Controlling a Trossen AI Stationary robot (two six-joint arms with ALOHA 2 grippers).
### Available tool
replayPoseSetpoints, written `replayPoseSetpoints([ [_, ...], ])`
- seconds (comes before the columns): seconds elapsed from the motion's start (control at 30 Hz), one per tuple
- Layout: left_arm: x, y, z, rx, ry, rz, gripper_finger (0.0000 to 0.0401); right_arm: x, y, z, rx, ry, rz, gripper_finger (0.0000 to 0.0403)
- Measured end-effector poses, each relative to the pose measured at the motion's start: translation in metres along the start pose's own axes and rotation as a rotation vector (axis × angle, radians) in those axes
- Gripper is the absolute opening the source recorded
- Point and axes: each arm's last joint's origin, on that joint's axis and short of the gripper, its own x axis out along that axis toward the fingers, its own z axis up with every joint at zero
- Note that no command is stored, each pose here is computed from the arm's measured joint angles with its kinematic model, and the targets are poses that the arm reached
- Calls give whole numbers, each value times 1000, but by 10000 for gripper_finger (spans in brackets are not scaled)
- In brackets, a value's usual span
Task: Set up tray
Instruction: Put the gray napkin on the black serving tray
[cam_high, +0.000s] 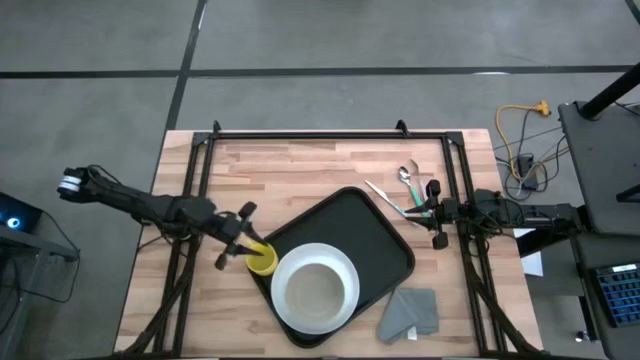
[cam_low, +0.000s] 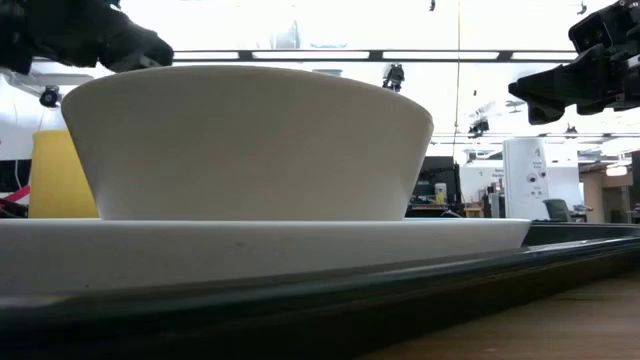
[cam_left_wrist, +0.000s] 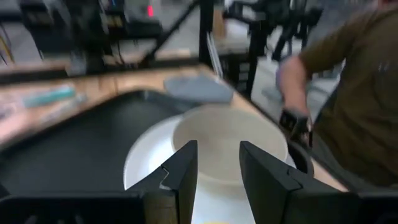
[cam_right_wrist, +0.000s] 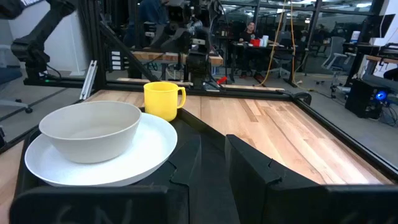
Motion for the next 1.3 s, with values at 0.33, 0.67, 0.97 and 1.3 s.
replayPoseSetpoints([
  [0.33, -16, 0, -11, 61, -84, 83, 104, 0, 0, 0, 0, 0, 0, 68],
  [0.67, -26, -2, -5, 74, -160, 86, 104, 0, 0, 0, 0, 0, 0, 68],
  [0.97, -41, -5, -4, 90, -267, 85, 104, 0, 0, 0, 0, 0, 0, 68],
  [1.3, -53, -7, -21, 105, -382, 86, 104, 0, 0, 0, 0, -1, 1, 68],
])
